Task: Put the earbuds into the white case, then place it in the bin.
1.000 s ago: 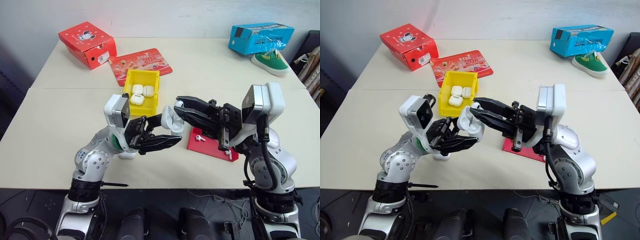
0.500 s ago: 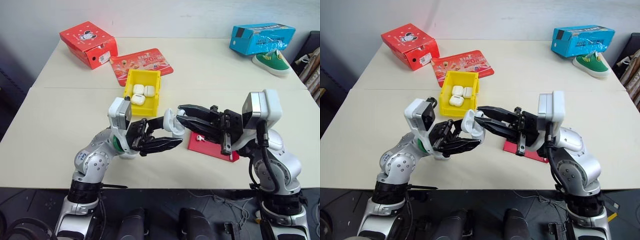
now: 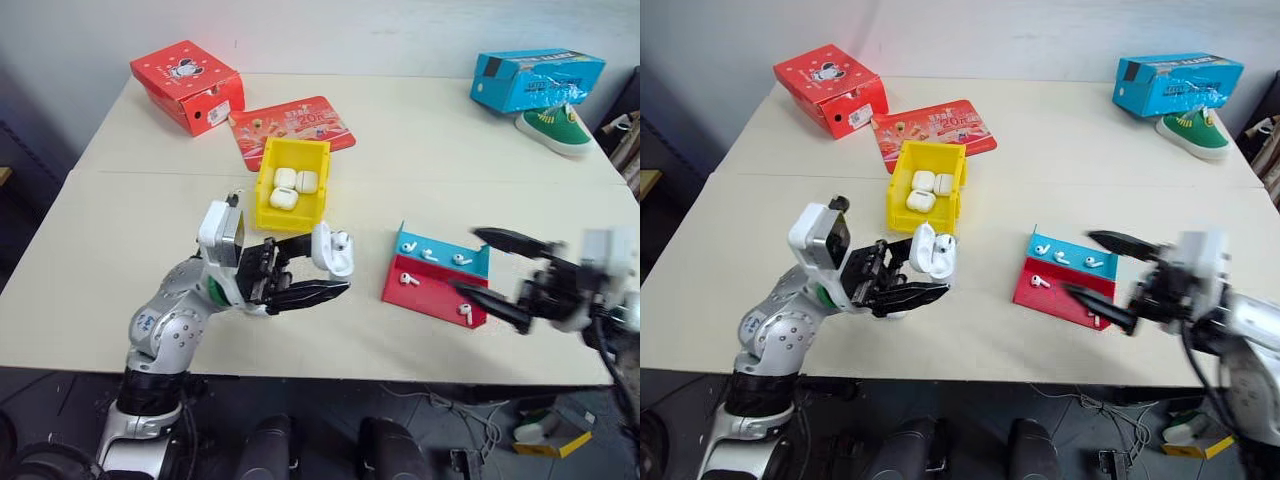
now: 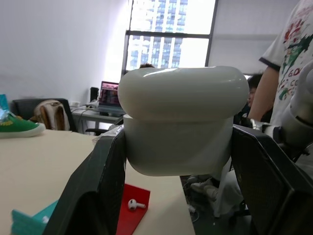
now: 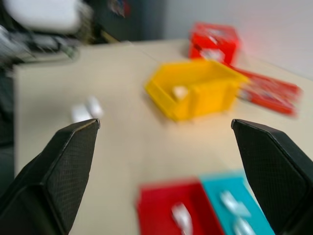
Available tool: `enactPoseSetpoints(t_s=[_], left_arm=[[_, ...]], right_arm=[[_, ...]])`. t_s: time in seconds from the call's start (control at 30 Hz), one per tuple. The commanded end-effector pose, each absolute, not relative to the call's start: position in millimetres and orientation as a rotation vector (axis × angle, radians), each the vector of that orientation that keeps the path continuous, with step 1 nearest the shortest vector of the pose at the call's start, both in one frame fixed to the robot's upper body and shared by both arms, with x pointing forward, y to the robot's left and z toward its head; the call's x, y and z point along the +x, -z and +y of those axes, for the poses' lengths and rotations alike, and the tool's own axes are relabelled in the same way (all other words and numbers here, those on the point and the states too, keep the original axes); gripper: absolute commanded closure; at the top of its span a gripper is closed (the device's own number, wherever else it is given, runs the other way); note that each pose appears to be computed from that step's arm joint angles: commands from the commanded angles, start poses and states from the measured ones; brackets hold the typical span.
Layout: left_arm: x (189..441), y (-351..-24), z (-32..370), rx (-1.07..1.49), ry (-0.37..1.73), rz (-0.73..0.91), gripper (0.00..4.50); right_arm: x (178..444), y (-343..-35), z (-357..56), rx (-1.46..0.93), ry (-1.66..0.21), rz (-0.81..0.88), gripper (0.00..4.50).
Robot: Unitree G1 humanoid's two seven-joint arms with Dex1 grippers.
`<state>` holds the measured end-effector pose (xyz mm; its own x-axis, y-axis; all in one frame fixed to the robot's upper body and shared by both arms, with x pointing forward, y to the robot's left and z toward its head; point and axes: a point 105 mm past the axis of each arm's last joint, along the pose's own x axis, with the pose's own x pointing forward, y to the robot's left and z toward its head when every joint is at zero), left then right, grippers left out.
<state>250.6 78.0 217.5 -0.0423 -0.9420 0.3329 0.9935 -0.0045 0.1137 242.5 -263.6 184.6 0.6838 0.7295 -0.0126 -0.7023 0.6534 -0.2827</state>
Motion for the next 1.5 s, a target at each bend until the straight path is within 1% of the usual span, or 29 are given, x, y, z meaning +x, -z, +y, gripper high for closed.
enactPoseSetpoints(t_s=[0.03, 0.07, 0.13, 0.2, 0.23, 0.37, 0.47, 0.6, 0.7, 0.8, 0.83, 0.93, 1.1, 1.27, 1.5], left_arm=[[247, -223, 84, -0.131, 1.555, -0.401, 1.72], [248, -220, 86, -0.123, 1.546, -0.394, 1.72], [248, -218, 88, -0.118, 1.537, -0.386, 1.72], [248, -217, 89, -0.115, 1.529, -0.384, 1.72], [248, -216, 89, -0.113, 1.524, -0.383, 1.72], [248, -214, 89, -0.112, 1.514, -0.38, 1.72], [247, -213, 88, -0.111, 1.514, -0.377, 1.72], [247, -213, 87, -0.113, 1.506, -0.378, 1.72], [246, -212, 87, -0.115, 1.499, -0.377, 1.72], [243, -212, 85, -0.12, 1.498, -0.373, 1.72], [242, -211, 85, -0.121, 1.498, -0.371, 1.72], [241, -210, 85, -0.12, 1.496, -0.365, 1.72], [239, -210, 87, -0.116, 1.483, -0.361, 1.72], [237, -209, 88, -0.115, 1.474, -0.355, 1.72], [236, -209, 86, -0.116, 1.469, -0.355, 1.72]], right_arm=[[227, -165, -335, -0.41, -0.608, -0.004, 0.01], [221, -155, -354, -0.432, -0.545, 0.049, 0.01], [215, -145, -371, -0.456, -0.504, 0.114, 0.01], [217, -145, -374, -0.471, -0.496, 0.131, 0.01], [224, -149, -372, -0.483, -0.492, 0.128, 0.01], [263, -177, -344, -0.532, -0.528, 0.138, 0.01], [284, -194, -308, -0.569, -0.669, 0.176, 0.01], [313, -209, -277, -0.617, -0.745, 0.247, 0.01], [337, -209, -262, -0.672, -0.78, 0.3, 0.58], [353, -199, -253, -0.747, -0.843, 0.383, 1.64], [359, -197, -251, -0.77, -0.854, 0.395, 1.91], [370, -189, -245, -0.808, -0.892, 0.447, 1.91], [377, -173, -239, -0.845, -0.965, 0.54, 1.91], [380, -166, -236, -0.869, -1.013, 0.586, 1.91], [386, -159, -236, -0.917, -1.017, 0.609, 1.91]])
